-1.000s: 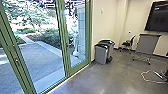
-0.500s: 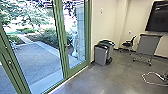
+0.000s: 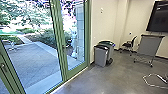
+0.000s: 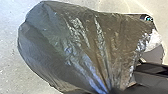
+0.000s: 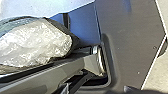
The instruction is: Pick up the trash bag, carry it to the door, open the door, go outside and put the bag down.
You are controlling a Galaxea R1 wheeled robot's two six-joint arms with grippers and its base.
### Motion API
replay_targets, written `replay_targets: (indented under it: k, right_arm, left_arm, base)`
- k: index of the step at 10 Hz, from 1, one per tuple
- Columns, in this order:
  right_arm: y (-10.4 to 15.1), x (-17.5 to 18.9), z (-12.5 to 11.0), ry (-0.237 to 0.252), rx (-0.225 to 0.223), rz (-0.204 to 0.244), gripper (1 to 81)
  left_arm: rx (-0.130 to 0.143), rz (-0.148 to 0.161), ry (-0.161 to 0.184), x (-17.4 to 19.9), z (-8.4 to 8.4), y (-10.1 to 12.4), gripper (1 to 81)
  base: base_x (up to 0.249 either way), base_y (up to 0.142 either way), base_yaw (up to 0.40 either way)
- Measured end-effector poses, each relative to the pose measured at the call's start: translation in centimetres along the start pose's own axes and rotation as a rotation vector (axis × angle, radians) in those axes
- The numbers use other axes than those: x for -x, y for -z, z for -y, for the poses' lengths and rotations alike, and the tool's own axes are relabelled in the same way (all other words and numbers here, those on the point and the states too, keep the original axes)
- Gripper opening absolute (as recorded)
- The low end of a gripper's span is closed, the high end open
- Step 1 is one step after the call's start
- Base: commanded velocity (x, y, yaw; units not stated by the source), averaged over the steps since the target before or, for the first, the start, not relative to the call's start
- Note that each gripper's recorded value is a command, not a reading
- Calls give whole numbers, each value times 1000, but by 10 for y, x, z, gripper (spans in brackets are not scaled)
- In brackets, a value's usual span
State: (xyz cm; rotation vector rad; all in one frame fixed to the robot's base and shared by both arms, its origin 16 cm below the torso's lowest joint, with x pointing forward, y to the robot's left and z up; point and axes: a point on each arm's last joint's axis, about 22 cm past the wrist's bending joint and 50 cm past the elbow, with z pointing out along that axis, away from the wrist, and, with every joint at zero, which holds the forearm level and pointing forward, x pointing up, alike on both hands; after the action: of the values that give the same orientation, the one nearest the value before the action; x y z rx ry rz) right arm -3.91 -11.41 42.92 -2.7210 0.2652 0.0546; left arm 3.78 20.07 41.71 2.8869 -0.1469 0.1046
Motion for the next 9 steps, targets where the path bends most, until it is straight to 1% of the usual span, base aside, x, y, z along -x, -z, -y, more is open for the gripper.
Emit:
replay_targets:
  k: [1, 7, 9]
  right_arm:
    - [-1, 3, 2, -1, -3, 4, 811]
    - [0, 2, 1, 0, -2, 3, 811]
    - [0, 6, 0, -1, 0, 6, 811]
  left_arm:
    - [-3, 1, 0, 1, 3, 1, 10]
    - [-3, -2, 0, -1, 3, 1, 10]
    - [-7, -9, 0, -2, 4, 1, 10]
  base:
    - [152, 0, 0]
    - [152, 0, 0]
    - [152, 0, 0]
